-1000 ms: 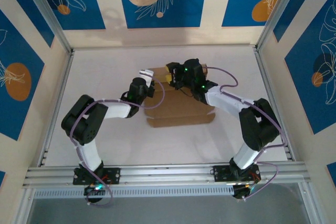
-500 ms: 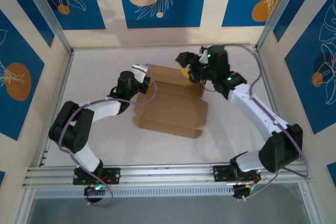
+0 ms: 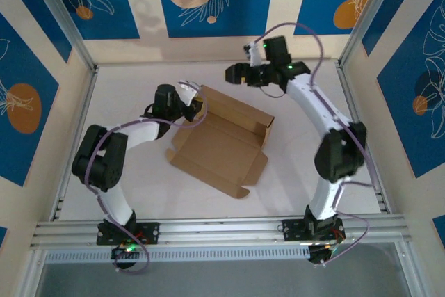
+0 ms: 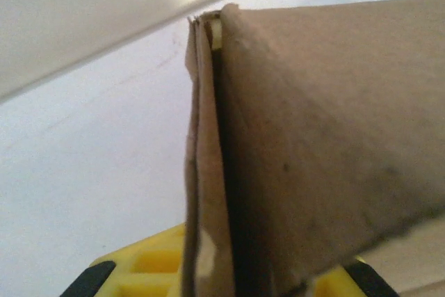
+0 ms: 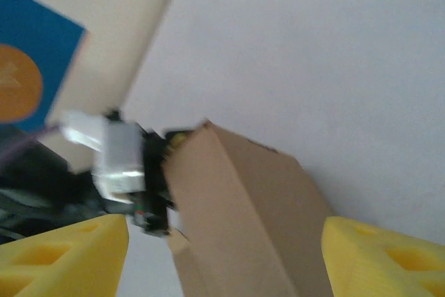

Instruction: Fold the paper box

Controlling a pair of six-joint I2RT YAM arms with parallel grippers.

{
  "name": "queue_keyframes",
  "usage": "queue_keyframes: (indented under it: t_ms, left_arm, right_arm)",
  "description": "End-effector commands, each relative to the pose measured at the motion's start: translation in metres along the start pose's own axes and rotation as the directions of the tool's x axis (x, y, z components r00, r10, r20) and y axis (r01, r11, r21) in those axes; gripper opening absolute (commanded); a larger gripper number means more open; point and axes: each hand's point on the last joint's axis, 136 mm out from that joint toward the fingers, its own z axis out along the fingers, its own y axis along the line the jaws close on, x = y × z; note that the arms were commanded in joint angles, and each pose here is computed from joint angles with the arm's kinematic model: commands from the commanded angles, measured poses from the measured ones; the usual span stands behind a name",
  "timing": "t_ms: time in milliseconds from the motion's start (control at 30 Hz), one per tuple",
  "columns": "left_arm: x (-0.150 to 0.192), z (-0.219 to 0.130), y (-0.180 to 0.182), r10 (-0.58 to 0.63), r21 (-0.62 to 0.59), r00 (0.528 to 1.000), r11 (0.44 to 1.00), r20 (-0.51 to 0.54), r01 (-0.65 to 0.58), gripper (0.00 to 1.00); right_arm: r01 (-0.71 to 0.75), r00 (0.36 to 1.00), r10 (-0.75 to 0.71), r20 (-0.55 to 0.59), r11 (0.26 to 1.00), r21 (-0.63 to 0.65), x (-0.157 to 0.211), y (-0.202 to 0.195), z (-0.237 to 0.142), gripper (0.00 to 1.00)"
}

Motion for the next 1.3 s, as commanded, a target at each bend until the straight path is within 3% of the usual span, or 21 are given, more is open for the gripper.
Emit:
queue_keyframes:
  t_ms: [0,233,467,1033,1267]
  left_arm:
    - [0.000,0.008,-0.004,0.021,0.077,1.000,0.997,0.011,-0.022,0.18]
    - [0.004,0.018,-0.001,-0.021,0.078,0.999,0.997,0.027,0.019,0.20]
    - [0.009,0.024,0.008,-0.045,-0.002,0.999,0.999,0.015,0.045,0.32]
    - [0.027,0.016,0.018,-0.057,-0.128,0.998,0.990,0.016,0.058,0.37]
    - [0.031,0.009,0.022,-0.083,-0.165,0.996,0.983,0.017,0.085,0.37]
  right_arm:
    - [0.076,0.988,-0.092,-0.123,0.989,-0.129,0.025,0.003,0.017,0.75]
    - [0.010,0.975,-0.069,-0.211,0.963,-0.268,0.035,0.006,0.046,0.73]
    - [0.018,0.961,-0.100,-0.260,0.954,-0.299,0.044,0.018,0.064,0.70]
    - [0.040,0.945,-0.097,-0.314,0.983,-0.182,0.064,-0.002,0.087,0.40]
    - [0.077,0.933,-0.127,-0.337,0.984,-0.159,0.074,-0.001,0.093,0.37]
